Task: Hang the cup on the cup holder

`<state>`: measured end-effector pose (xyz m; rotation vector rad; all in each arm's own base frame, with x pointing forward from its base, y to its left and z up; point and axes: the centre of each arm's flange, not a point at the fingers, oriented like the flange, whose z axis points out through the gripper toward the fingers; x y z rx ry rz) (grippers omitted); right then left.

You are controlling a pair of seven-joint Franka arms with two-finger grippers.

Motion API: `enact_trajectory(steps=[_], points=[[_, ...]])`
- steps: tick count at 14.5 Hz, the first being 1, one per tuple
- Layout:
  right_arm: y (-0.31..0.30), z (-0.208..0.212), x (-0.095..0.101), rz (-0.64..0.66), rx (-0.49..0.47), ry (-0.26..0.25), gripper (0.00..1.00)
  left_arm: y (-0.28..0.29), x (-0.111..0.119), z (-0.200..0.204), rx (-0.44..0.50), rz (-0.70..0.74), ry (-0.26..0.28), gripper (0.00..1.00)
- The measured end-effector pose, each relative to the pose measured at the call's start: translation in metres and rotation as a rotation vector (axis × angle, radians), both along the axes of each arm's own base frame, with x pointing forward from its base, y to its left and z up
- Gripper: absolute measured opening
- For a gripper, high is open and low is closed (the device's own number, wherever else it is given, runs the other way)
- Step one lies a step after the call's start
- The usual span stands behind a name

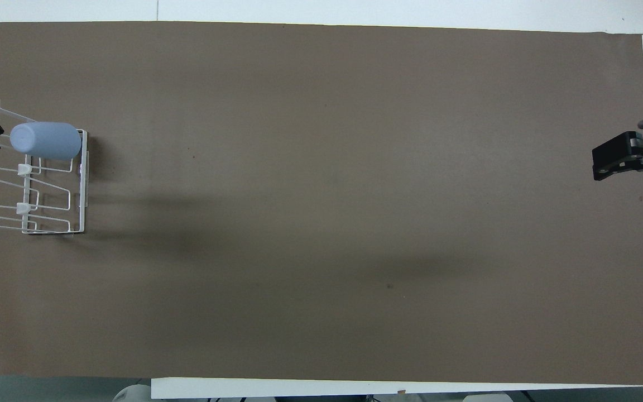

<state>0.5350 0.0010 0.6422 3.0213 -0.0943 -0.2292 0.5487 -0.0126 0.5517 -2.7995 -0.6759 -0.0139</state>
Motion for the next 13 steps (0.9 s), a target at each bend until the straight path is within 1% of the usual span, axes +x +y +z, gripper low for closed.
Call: enact_trajectory(steps=[3,4,5,7,10,13], points=[[0.0,0.0,0.0,0.0,0.0,0.0,1.0,-0.017,-0.009,0.001,-0.11,-0.268,0.112,1.0],[0.0,0.0,0.0,0.0,0.0,0.0,1.0,-0.022,-0.011,0.007,-0.162,-0.349,0.131,1.0],[0.0,0.0,0.0,0.0,0.0,0.0,1.0,-0.025,-0.011,0.014,-0.202,-0.411,0.136,1.0],[0.0,0.0,0.0,0.0,0.0,0.0,1.0,-0.029,-0.012,0.036,-0.236,-0.48,0.125,1.0],[0.0,0.0,0.0,0.0,0.0,0.0,1.0,-0.046,-0.013,0.064,-0.251,-0.54,0.121,1.0],[0.0,0.0,0.0,0.0,0.0,0.0,1.0,-0.064,-0.012,0.067,-0.257,-0.578,0.124,1.0]])
